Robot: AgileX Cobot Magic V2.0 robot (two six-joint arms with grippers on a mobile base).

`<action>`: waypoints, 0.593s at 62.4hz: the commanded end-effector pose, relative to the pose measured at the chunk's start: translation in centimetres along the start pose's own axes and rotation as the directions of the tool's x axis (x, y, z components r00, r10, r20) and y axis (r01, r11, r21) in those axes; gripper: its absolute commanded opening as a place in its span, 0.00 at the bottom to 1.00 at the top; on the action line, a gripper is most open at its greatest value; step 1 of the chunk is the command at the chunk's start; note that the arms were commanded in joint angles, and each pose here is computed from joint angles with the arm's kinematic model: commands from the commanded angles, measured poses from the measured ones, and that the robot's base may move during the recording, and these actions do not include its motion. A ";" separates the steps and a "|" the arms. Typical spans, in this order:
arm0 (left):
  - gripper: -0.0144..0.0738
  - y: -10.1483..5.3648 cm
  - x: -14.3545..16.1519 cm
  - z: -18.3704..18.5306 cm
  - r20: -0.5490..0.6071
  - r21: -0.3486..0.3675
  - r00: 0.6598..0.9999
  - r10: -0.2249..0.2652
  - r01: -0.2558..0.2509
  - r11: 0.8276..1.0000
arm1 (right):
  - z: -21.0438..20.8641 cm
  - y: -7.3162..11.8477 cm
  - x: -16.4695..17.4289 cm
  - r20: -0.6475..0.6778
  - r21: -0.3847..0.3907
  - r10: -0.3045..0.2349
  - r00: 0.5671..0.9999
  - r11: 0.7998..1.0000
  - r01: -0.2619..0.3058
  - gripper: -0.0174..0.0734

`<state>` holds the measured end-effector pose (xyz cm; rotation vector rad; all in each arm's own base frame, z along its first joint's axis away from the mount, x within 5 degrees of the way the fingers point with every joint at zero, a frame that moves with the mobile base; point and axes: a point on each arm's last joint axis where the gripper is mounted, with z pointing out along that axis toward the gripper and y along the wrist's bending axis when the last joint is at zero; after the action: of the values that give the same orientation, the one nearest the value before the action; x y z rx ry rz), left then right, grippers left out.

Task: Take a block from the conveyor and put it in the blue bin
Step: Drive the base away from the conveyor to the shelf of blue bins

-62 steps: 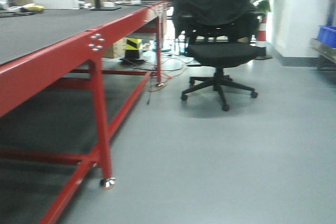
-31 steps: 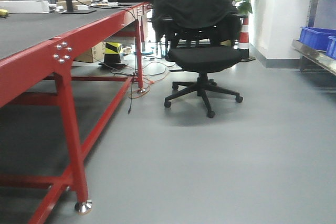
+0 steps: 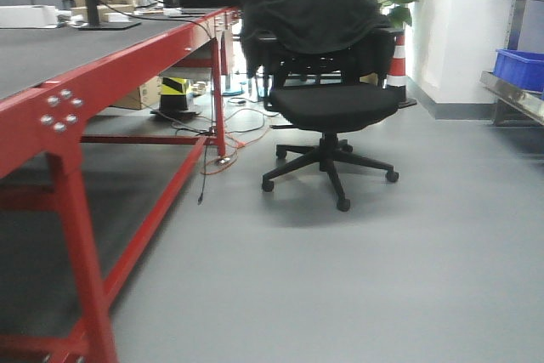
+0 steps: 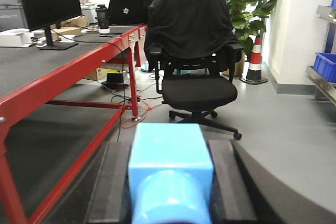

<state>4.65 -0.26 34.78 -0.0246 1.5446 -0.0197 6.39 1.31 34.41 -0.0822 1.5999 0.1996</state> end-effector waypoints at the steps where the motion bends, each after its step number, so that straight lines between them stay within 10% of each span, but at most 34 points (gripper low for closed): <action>1: 0.04 0.0 -0.1 0.0 0.020 0.004 1.000 -0.003 0.003 1.000 | -0.1 0.0 -0.2 0.027 0.004 -0.010 1.000 1.000 0.010 0.01; 37: 0.04 0.0 -0.1 0.0 0.020 0.004 1.000 -0.003 0.003 1.000 | -0.1 0.0 -0.2 0.029 0.005 -0.010 1.000 1.000 0.010 0.01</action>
<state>4.65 -0.26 34.78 -0.0246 1.5446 -0.0197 6.39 1.31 34.41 -0.0822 1.5999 0.1996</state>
